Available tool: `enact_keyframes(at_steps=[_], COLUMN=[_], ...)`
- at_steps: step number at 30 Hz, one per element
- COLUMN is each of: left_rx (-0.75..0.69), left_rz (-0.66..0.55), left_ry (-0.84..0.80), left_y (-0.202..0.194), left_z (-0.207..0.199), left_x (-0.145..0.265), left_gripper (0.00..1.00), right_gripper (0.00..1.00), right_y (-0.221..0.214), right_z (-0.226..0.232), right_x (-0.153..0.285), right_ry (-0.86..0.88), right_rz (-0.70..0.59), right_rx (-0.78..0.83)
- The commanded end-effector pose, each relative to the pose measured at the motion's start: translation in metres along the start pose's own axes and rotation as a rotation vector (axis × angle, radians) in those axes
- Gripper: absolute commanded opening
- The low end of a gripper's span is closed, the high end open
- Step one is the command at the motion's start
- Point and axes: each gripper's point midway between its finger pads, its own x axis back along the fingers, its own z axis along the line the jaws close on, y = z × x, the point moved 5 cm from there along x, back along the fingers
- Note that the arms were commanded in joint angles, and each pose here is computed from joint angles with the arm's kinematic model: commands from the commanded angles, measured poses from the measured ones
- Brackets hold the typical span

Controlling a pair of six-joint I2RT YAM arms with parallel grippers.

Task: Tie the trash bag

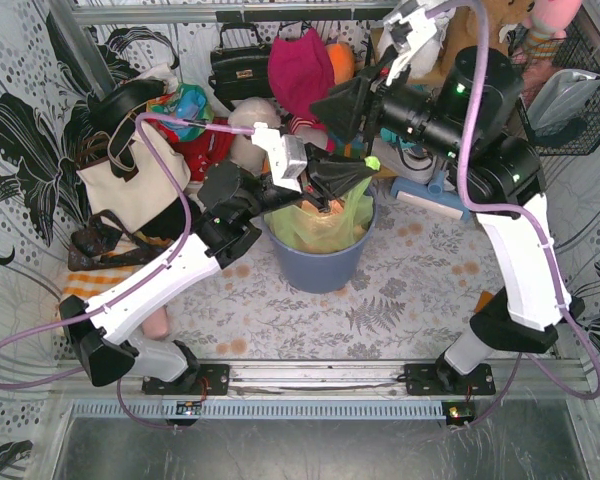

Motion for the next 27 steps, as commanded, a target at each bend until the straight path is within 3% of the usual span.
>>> enact_keyframes(at_steps=[1,14,20,27], left_rx=[-0.028,0.020,0.015,0.013], left_rz=[-0.007,0.088,0.093,0.093], left_ry=[-0.087,-0.262,-0.269,-0.278], left_y=[0.013,0.001,0.001,0.002], left_z=[-0.014,-0.036,-0.038,-0.039], left_x=[0.006,0.013,0.015,0.015], left_gripper=[0.00,0.00,0.00,0.00], right_gripper=[0.50,0.61,0.50,0.58], right_y=[0.003,-0.018,-0.020,-0.021], right_z=[0.027,0.039,0.032,0.041], right_x=[0.001,-0.018,-0.026,-0.028], right_ry=[0.276,0.594,0.611,0.749], right_rz=[0.003,0.078,0.083,0.090], right_rx=[0.081,0.038,0.008,-0.032])
